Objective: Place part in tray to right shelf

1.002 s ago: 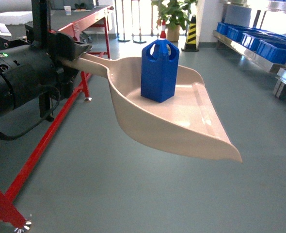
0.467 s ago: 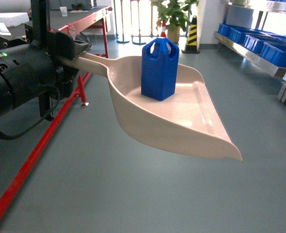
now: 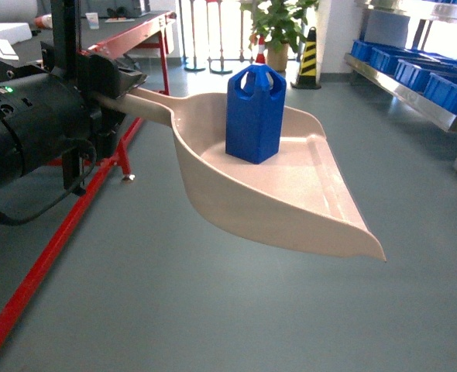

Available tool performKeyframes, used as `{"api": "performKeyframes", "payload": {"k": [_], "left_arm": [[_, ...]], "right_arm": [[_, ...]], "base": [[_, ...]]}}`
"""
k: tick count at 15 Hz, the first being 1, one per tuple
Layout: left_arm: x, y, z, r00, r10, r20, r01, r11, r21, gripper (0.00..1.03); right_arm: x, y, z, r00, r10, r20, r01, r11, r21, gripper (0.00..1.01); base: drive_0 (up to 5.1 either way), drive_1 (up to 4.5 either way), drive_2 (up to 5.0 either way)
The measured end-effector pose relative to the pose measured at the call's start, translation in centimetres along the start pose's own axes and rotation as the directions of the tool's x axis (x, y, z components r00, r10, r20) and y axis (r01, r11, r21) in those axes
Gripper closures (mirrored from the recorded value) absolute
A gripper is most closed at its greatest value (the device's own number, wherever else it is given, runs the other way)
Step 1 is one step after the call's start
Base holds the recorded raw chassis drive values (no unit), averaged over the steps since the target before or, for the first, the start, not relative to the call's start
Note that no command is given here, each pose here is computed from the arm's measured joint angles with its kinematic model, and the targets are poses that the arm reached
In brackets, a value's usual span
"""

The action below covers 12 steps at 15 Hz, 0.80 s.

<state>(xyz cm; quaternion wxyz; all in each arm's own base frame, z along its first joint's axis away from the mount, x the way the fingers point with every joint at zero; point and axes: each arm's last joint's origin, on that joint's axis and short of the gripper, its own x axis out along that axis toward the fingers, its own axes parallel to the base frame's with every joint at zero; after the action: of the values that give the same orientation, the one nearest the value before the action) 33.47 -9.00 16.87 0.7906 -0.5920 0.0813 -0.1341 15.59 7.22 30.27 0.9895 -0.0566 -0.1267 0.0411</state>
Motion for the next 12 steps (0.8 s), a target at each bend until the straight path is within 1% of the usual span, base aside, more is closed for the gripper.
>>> {"api": "performKeyframes", "payload": {"k": [3,4,5,10,11,12], "left_arm": [[0.00,-0.04,0.01,1.000,-0.004,0.001,0.004,1.0000,-0.001,0.89],[-0.01,0.05,-0.02,1.000,0.005,-0.002,-0.005,1.0000,0.000,0.89],[0.00,-0.04,0.01,1.000,-0.004,0.001,0.004,1.0000,-0.001,0.89],[-0.01,0.03,-0.01,1.000,0.002,0.000,-0.002,1.0000,0.000,0.89],[0.00,-0.08,0.02,1.000,-0.008,0.002,0.008,1.0000,0.000,0.89],[0.02,-0.03,0.01,1.000,-0.001,0.001,0.001,1.0000,0.000,0.89]], "right_arm": [[-0.01,-0.02,0.07,1.000,-0.001,0.006,0.001,1.0000,0.002,0.03],[0.00,0.00,0.01,1.000,0.000,0.001,0.000,1.0000,0.000,0.03],[-0.01,-0.02,0.06,1.000,-0.001,0.006,0.001,1.0000,0.002,0.03],[0.00,-0.02,0.03,1.000,-0.002,0.002,0.002,1.0000,0.001,0.03],[-0.05,-0.06,0.13,1.000,-0.003,0.010,0.003,1.0000,0.004,0.03],[-0.06,-0.06,0.12,1.000,-0.002,0.008,0.002,1.0000,0.003,0.03]], "base": [[0.0,4.33,-4.3],[-0.1,4.23,-4.4],[-0.1,4.20,-4.4],[-0.1,4.19,-4.4],[0.0,4.28,-4.3],[0.0,4.33,-4.3]]}}
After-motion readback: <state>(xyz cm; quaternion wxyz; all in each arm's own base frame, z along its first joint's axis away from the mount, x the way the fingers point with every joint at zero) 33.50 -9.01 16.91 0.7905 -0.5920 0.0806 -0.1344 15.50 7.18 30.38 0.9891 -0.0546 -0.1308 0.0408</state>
